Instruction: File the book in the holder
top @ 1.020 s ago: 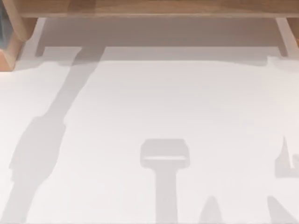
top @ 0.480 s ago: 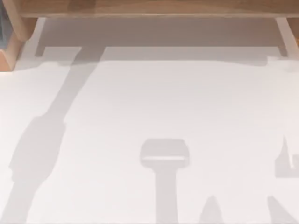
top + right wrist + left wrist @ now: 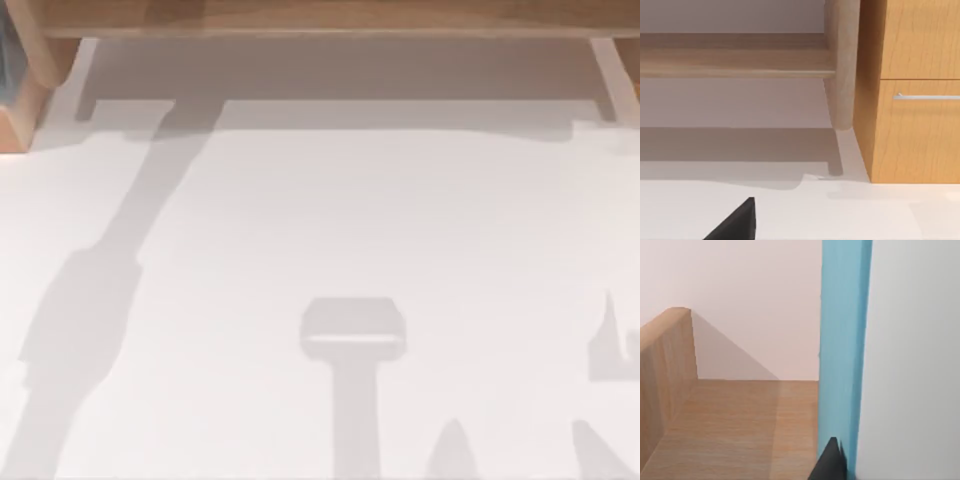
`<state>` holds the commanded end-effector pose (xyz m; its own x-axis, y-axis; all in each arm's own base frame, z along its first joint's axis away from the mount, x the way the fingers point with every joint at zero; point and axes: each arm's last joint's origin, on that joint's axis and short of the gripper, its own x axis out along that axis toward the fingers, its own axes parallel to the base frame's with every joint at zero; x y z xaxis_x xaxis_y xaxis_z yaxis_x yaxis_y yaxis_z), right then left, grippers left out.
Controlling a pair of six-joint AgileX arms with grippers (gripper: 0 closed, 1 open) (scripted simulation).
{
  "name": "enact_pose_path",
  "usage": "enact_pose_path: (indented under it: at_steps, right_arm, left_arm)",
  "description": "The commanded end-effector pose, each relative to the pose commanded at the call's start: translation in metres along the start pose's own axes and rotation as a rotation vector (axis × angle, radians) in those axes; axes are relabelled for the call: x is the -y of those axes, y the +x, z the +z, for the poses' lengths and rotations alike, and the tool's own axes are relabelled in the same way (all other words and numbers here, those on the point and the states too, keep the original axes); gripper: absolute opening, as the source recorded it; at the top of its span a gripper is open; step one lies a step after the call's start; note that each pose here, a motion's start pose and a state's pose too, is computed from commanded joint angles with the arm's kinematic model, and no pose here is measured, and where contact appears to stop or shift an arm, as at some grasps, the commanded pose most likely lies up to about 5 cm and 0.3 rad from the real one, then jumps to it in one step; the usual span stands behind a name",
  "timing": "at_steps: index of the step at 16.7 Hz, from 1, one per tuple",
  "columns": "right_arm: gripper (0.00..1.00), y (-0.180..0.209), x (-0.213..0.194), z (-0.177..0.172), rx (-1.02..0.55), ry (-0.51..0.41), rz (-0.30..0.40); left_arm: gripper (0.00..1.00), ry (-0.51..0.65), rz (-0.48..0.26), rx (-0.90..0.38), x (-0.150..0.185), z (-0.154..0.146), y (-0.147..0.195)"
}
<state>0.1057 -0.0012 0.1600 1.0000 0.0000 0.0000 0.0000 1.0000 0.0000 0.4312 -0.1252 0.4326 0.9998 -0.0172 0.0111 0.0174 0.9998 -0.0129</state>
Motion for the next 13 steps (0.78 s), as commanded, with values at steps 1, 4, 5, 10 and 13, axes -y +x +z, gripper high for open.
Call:
enact_pose_path:
  at_steps: [1, 4, 5, 10, 13]
  right_arm:
    - [1.00, 0.000, 0.000, 0.000, 0.000, 0.000, 0.000]
    - [1.00, 0.000, 0.000, 0.000, 0.000, 0.000, 0.000]
    - [1.00, 0.000, 0.000, 0.000, 0.000, 0.000, 0.000]
    - [1.00, 0.000, 0.000, 0.000, 0.000, 0.000, 0.000]
    - [1.00, 0.000, 0.000, 0.000, 0.000, 0.000, 0.000]
  left_arm:
    - [0.00, 0.000, 0.000, 0.000, 0.000, 0.000, 0.000]
    - [0.00, 0.001, -0.002, 0.001, 0.001, 0.001, -0.001]
    - [0.00, 0.002, -0.002, -0.001, 0.001, 0.000, 0.000]
    - [0.00, 0.000, -0.002, 0.004, 0.001, 0.015, -0.001]
    - [0.00, 0.001, -0.002, 0.001, 0.001, 0.016, 0.000]
